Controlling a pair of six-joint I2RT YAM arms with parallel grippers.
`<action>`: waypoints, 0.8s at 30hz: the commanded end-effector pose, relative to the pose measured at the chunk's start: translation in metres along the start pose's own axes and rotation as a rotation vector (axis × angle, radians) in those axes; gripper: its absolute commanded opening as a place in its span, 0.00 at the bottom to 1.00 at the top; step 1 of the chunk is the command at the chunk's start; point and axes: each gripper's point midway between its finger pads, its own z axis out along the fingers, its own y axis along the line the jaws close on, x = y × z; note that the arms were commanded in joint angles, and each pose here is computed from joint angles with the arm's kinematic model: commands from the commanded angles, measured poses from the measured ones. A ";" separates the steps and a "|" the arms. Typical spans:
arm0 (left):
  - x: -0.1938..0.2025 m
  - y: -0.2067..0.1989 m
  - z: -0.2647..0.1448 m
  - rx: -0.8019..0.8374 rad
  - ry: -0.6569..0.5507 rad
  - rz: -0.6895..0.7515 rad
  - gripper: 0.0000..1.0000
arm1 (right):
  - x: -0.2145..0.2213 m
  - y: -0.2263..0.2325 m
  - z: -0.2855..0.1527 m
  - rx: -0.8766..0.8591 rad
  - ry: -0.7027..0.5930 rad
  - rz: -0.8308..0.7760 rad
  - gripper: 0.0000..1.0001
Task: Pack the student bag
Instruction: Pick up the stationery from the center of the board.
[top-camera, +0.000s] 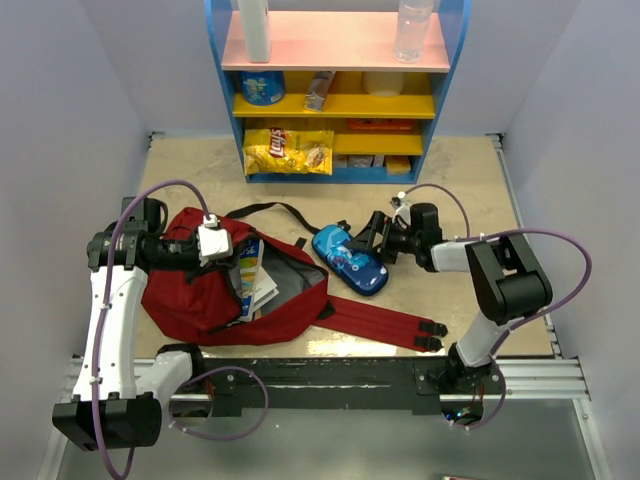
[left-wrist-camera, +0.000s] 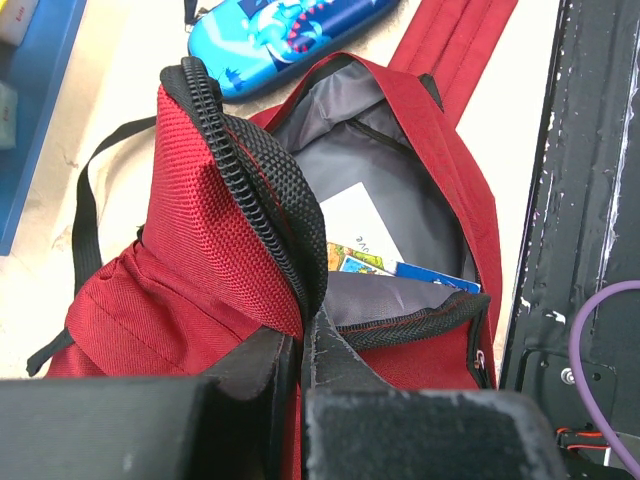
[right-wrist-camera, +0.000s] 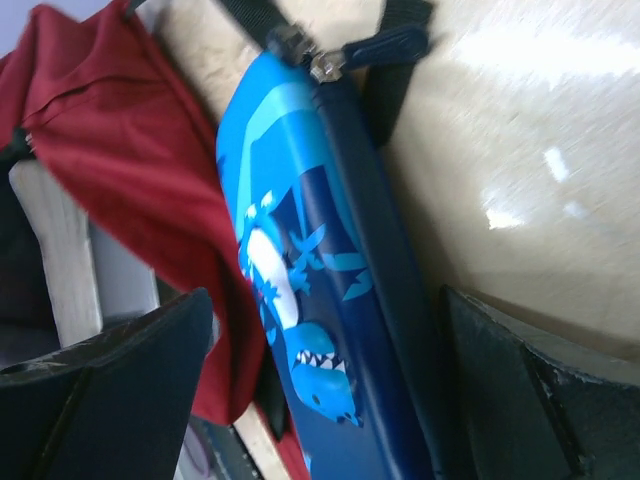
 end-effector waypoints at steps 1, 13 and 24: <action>-0.014 -0.001 0.001 0.005 -0.065 0.059 0.00 | 0.042 0.011 -0.002 -0.099 0.093 0.077 0.99; -0.016 0.001 0.000 0.000 -0.067 0.068 0.00 | 0.101 0.082 0.013 -0.231 0.184 0.017 0.98; -0.014 -0.001 -0.001 -0.005 -0.055 0.074 0.00 | 0.096 0.104 0.028 -0.351 0.118 0.135 0.65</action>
